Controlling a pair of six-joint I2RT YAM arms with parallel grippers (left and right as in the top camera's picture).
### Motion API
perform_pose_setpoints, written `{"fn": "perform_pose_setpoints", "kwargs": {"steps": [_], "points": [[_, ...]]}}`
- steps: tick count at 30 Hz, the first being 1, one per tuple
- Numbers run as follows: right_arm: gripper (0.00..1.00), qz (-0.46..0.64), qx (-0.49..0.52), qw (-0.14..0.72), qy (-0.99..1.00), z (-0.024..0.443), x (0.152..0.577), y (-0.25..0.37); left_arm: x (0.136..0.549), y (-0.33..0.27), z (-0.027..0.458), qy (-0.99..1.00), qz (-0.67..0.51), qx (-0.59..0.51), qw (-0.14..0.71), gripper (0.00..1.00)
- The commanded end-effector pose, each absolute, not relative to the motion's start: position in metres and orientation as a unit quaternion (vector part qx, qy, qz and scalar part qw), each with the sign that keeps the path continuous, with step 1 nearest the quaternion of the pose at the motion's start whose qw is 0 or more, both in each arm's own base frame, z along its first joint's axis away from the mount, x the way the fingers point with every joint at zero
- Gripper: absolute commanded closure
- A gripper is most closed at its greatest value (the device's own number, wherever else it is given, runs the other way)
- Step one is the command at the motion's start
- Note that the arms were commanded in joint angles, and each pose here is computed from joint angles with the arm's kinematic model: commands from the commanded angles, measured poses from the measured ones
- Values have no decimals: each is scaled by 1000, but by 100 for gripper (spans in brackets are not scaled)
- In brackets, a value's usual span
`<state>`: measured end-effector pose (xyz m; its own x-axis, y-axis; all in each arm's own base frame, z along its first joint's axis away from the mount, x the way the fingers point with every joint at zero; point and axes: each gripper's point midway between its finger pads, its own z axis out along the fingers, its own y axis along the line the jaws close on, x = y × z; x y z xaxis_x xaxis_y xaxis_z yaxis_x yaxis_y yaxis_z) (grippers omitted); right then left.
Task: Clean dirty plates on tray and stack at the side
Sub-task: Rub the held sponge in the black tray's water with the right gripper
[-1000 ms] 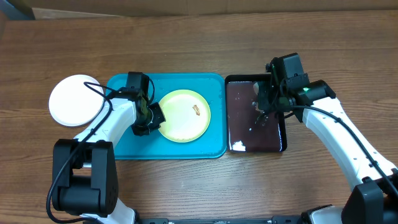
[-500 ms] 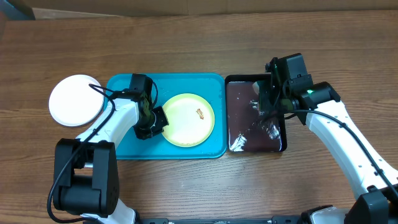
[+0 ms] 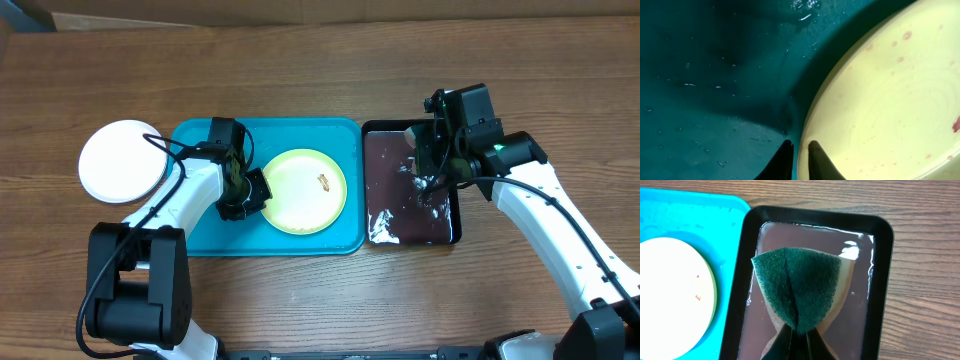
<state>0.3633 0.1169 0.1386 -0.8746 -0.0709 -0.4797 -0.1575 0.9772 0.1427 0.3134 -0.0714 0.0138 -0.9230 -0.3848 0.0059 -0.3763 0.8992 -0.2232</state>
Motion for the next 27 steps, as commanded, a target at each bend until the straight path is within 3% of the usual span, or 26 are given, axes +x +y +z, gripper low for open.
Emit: {"fn": "perform_pose_setpoints", "kwargs": {"steps": [1, 4, 22, 27], "points": [[96, 94, -63, 266, 957, 157, 367, 118, 309, -74, 11, 974, -114, -193, 11, 85], [96, 92, -62, 257, 960, 152, 363, 117, 308, -74, 10, 975, -111, -193, 9, 96], [96, 72, -99, 166, 979, 82, 356, 129, 300, -76, 10, 969, -108, -220, -8, 96], [96, 71, -128, 150, 978, 81, 344, 146, 300, -76, 10, 969, -109, -219, -8, 96]]}}
